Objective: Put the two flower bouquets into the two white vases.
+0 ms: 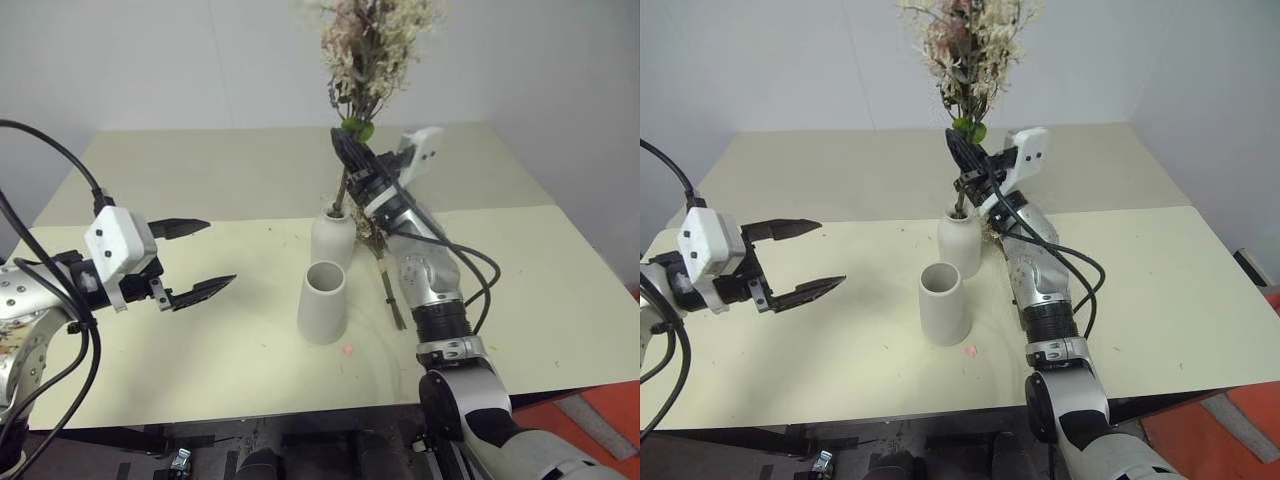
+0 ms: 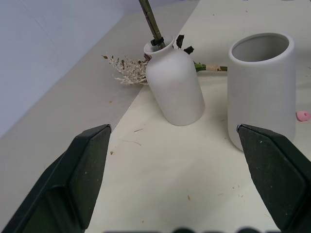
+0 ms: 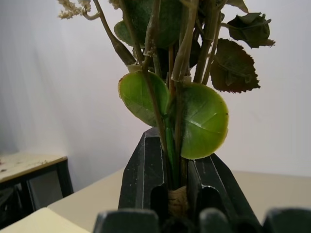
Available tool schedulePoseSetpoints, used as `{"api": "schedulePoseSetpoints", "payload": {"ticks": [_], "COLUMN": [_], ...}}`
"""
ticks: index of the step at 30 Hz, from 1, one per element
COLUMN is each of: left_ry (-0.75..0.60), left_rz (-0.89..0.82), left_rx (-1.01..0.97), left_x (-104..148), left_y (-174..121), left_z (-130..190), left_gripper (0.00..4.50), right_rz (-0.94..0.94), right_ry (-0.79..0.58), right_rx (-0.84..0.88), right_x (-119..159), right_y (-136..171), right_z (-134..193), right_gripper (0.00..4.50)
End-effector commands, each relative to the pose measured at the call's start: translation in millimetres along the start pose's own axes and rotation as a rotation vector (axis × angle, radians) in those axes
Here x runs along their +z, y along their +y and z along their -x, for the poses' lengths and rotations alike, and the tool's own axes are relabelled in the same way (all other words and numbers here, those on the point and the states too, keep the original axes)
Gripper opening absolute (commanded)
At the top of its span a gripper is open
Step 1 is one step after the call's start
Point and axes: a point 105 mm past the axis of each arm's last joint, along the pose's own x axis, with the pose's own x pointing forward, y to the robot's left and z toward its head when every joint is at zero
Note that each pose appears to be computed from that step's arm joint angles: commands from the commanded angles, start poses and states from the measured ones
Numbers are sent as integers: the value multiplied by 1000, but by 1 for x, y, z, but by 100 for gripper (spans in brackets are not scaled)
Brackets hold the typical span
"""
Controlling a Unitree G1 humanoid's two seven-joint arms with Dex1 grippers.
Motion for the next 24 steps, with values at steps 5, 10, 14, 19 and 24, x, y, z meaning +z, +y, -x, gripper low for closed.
{"api": "schedulePoseSetpoints", "payload": {"ticks": [5,10,14,19,24], "left_ry": [-7,-3,64,65,69], "left_rz": [-32,-27,-38,-47,-51], "left_rx": [16,22,17,12,6], "left_x": [6,4,-8,-9,-12], "left_y": [-2,-3,-4,-2,0], "left_z": [1,1,2,2,1], "left_gripper": [450,450,450,450,450], "right_rz": [84,164,197,279,332], "right_ry": [28,171,189,294,500], "right_rx": [103,79,45,68,61], "right_x": [-4,-19,-3,20,27], "right_y": [16,5,-13,-29,-33], "right_z": [8,21,32,58,87], "right_gripper": [296,446,446,446,446]}}
